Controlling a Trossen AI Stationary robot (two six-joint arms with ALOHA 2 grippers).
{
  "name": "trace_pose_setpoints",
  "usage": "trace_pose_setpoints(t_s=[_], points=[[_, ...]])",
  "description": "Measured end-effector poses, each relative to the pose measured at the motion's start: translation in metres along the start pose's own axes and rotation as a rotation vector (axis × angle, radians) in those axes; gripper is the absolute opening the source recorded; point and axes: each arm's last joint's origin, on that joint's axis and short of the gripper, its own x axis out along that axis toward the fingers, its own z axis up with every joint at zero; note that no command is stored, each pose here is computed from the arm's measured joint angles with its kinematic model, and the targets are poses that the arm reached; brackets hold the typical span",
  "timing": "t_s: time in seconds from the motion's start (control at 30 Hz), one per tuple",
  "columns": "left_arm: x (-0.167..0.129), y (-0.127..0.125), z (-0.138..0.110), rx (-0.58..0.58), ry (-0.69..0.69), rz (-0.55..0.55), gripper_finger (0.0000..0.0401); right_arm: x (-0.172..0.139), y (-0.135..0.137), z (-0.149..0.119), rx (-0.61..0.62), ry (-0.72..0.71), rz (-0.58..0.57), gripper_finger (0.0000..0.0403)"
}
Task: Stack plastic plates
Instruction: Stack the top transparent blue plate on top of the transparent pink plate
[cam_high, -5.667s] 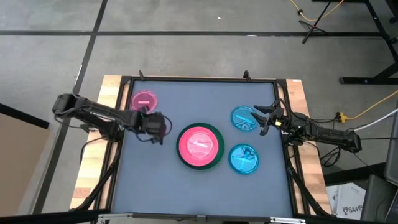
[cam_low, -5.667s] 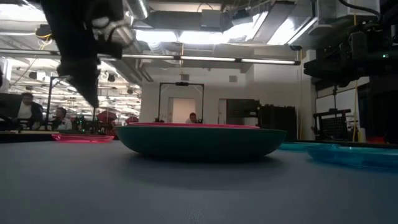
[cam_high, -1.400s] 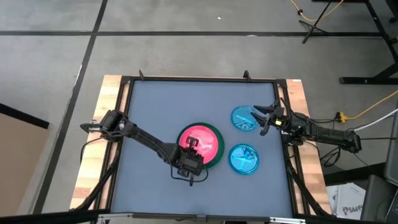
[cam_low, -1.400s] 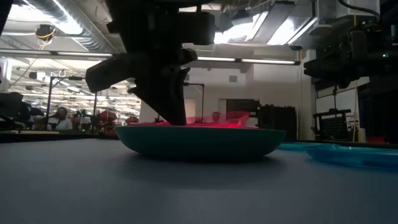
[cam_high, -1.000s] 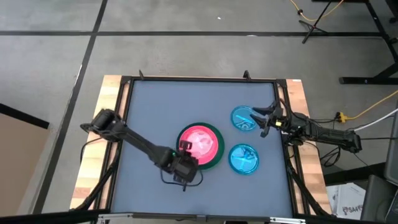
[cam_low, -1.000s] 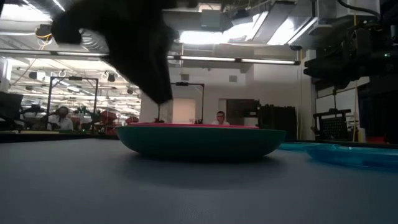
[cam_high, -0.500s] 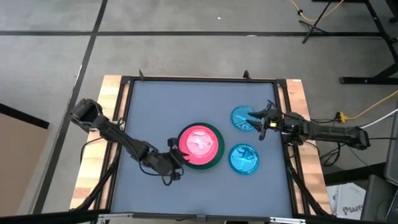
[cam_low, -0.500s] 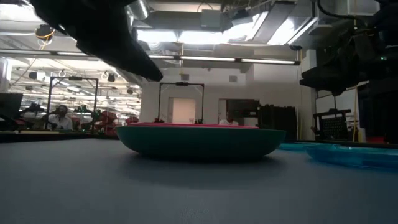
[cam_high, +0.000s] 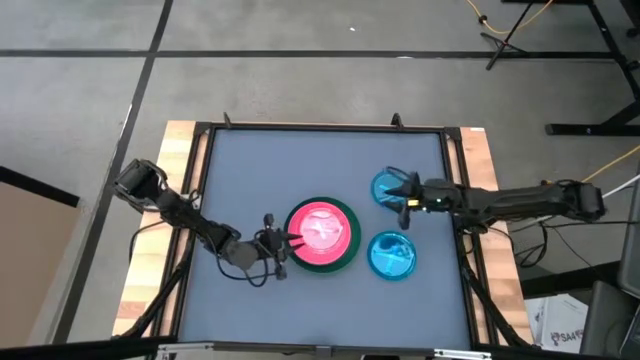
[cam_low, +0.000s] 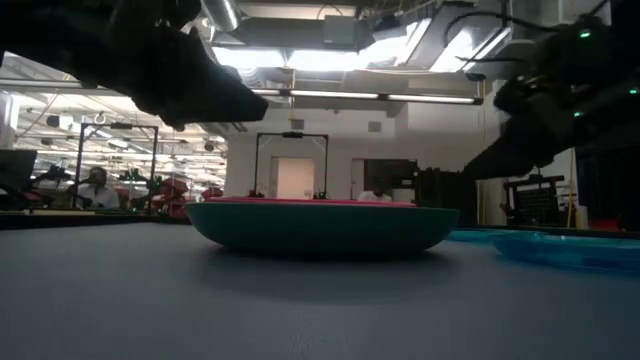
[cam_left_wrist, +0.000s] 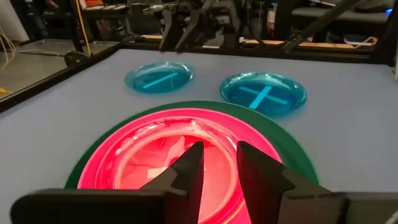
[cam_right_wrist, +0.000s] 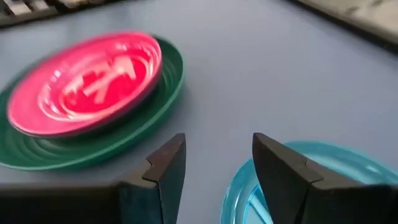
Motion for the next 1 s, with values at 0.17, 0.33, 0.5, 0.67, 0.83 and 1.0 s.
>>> trace_pose_setpoints(t_s=[0.17,0.33,0.5,0.67,0.83,1.0], points=[[0.000,0.000,0.000,0.000,0.001,-0.001,0.0089,0.019,0.003,-0.001,-0.022,0.139,0.018,0.0177],[0.000,-0.001,0.000,0.002,0.006,-0.023,0.0089,0.033,0.001,-0.012,-0.090,0.254,-0.020,0.0177],[0.000,-0.001,-0.001,0.008,0.009,-0.024,0.0089,0.046,0.000,-0.015,-0.168,0.313,-0.084,0.0177],[0.000,-0.001,-0.001,0.007,0.010,-0.025,0.0089,0.054,-0.001,-0.014,-0.213,0.343,-0.135,0.0177],[0.000,0.000,-0.001,0.007,0.010,-0.024,0.0089,0.056,-0.003,-0.017,-0.249,0.367,-0.203,0.0177],[0.000,0.000,0.000,0.005,0.009,-0.024,0.0089,0.058,-0.004,-0.021,-0.261,0.388,-0.243,0.0174]])
